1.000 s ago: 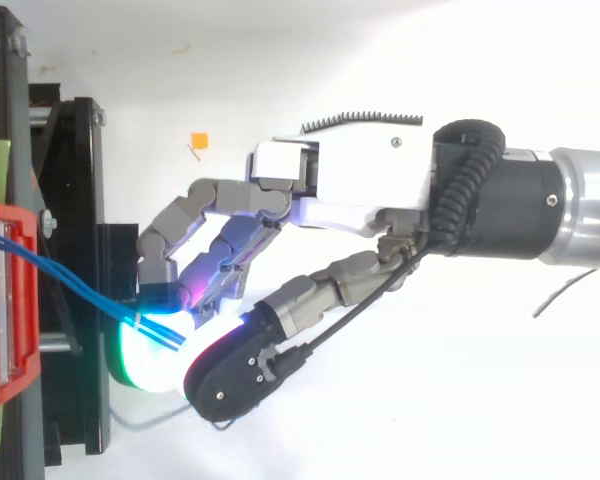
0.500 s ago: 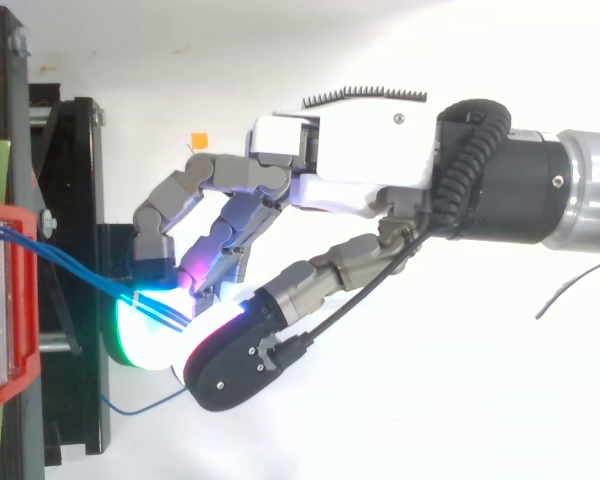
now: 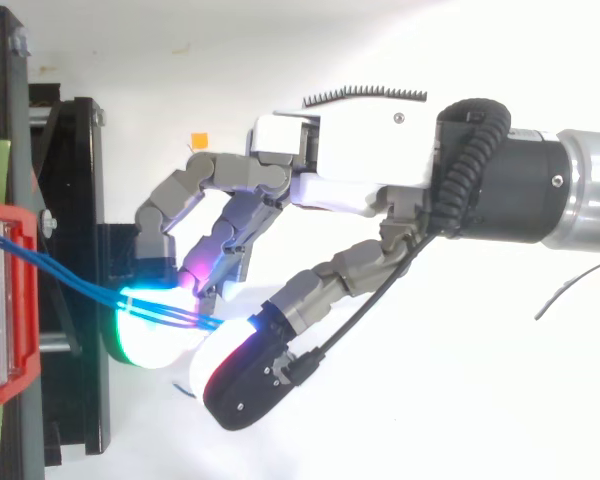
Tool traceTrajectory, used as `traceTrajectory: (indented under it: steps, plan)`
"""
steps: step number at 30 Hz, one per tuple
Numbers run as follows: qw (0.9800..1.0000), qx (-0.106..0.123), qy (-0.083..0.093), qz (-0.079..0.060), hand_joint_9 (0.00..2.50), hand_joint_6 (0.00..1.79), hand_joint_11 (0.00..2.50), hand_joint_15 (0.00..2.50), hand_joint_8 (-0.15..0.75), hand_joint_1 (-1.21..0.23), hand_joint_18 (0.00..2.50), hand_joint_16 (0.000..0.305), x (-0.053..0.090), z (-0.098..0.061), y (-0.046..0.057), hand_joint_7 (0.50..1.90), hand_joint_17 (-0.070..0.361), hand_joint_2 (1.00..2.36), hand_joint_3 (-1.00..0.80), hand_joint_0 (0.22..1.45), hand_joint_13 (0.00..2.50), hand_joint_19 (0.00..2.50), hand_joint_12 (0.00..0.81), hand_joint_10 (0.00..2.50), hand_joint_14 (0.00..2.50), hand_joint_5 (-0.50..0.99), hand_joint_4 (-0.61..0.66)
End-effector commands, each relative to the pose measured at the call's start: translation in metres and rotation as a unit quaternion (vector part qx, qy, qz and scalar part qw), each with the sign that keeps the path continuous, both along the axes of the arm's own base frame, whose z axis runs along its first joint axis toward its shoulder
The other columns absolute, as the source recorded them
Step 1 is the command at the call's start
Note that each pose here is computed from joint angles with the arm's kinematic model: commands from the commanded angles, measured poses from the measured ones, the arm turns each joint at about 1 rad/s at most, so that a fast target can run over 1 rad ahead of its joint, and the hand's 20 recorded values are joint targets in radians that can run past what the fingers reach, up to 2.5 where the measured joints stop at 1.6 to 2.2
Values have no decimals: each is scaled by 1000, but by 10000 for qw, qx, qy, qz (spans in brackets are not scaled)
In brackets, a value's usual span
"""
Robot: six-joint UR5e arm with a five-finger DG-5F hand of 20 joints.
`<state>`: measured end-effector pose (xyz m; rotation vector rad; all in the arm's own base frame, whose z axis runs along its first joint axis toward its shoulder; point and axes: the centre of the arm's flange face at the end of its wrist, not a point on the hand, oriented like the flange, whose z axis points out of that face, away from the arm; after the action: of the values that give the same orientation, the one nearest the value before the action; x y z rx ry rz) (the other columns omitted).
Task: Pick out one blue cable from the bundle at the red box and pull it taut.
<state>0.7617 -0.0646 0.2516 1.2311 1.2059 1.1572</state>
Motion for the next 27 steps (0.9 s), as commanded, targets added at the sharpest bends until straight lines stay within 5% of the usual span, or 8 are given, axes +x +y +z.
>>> traceTrajectory:
  steps: [1,10,19,27]
  plan:
    - [10000,6,-23,1,999,897,726,633,240,-806,836,52,0,0,0,754,118,1000,-500,477,953,780,338,26,24,-114,10]
    - [10000,18,0,-7,1030,866,734,651,231,-522,798,47,0,0,-1,804,106,1000,-500,574,971,821,326,27,25,-117,-13]
    - [10000,13,-23,-15,1011,911,752,650,225,-843,805,46,0,0,-2,951,104,1021,-254,647,960,806,313,28,24,-127,-100]
    - [10000,-3,-15,-14,1113,949,761,656,204,-921,815,42,0,0,-2,1064,94,1013,-378,789,980,783,286,29,27,-107,-367]
